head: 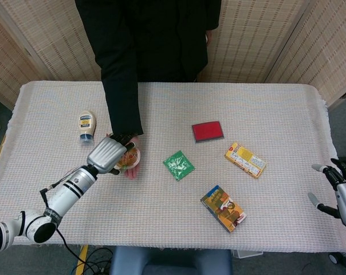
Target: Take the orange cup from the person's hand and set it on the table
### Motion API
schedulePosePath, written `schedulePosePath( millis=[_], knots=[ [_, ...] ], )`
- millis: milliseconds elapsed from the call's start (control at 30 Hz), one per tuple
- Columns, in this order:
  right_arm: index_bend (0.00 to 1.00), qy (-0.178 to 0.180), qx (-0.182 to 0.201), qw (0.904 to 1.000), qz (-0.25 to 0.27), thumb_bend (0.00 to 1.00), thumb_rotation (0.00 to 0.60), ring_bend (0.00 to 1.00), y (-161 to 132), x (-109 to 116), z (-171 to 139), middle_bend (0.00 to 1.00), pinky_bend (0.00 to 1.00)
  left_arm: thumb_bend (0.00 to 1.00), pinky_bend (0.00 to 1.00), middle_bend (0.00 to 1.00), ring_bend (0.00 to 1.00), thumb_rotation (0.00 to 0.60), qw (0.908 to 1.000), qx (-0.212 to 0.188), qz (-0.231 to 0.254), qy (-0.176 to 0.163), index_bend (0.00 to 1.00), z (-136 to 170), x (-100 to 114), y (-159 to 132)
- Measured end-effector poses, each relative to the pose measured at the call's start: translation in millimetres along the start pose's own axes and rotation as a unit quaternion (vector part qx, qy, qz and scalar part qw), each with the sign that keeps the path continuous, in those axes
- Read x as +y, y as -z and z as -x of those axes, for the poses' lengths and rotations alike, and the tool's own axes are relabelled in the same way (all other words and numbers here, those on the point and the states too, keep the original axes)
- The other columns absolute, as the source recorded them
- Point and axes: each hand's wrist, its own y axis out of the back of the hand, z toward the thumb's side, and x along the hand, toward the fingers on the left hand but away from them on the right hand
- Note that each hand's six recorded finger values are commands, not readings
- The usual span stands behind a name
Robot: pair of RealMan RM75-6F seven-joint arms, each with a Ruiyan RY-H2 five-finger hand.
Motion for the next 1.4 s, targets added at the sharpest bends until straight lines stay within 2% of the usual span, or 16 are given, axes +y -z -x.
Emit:
schedulePosePath(
  millis=[133,267,633,900,1167,1300,1400],
  knots=[
    [0.23,0.000,-0.002,1.0000,0.000,0.24,0.600,0.17,0.8,-0.2,0.4,0.32,0.20,0.26,0.63,0.30,0.33,0.600,0.9999,-0.007,0.002,-0.010,0.47,-3.7,0.0,-2.8],
    [0.23,0.000,-0.004,1.0000,0.000,0.24,0.600,0.17,2.1,-0.6,0.0,0.32,0.20,0.26,0.72,0.43,0.44,0.600,0.9995,-0.015,0.005,-0.028,0.56,-6.3,1.2,-5.2],
    [0.23,0.003,-0.004,1.0000,0.000,0.24,0.600,0.17,2.0,0.2,1.1,0.32,0.20,0.27,0.81,0.60,0.60,0.600,0.9961,-0.033,-0.003,-0.081,0.66,-8.6,1.1,-5.8],
    [0.23,0.005,-0.003,1.0000,0.001,0.24,0.600,0.17,0.7,0.7,0.9,0.32,0.20,0.27,0.82,0.62,0.62,0.600,0.9948,-0.030,0.022,-0.095,0.66,5.1,11.6,2.6],
    [0.23,0.002,0.000,1.0000,0.003,0.24,0.600,0.17,-1.2,-1.6,1.4,0.32,0.20,0.27,0.82,0.62,0.62,0.600,0.9915,-0.011,0.041,-0.123,0.66,53.3,26.2,26.3],
    [0.23,0.002,0.004,1.0000,0.003,0.25,0.600,0.17,-3.3,-1.8,2.6,0.32,0.20,0.27,0.82,0.62,0.62,0.600,0.9911,0.002,0.043,-0.126,0.66,81.5,22.7,39.0],
    [0.23,0.000,0.006,1.0000,0.003,0.24,0.600,0.17,-4.2,-2.9,3.7,0.32,0.20,0.27,0.81,0.62,0.62,0.600,0.9923,0.018,0.044,-0.114,0.66,99.7,11.5,47.8]
  ],
)
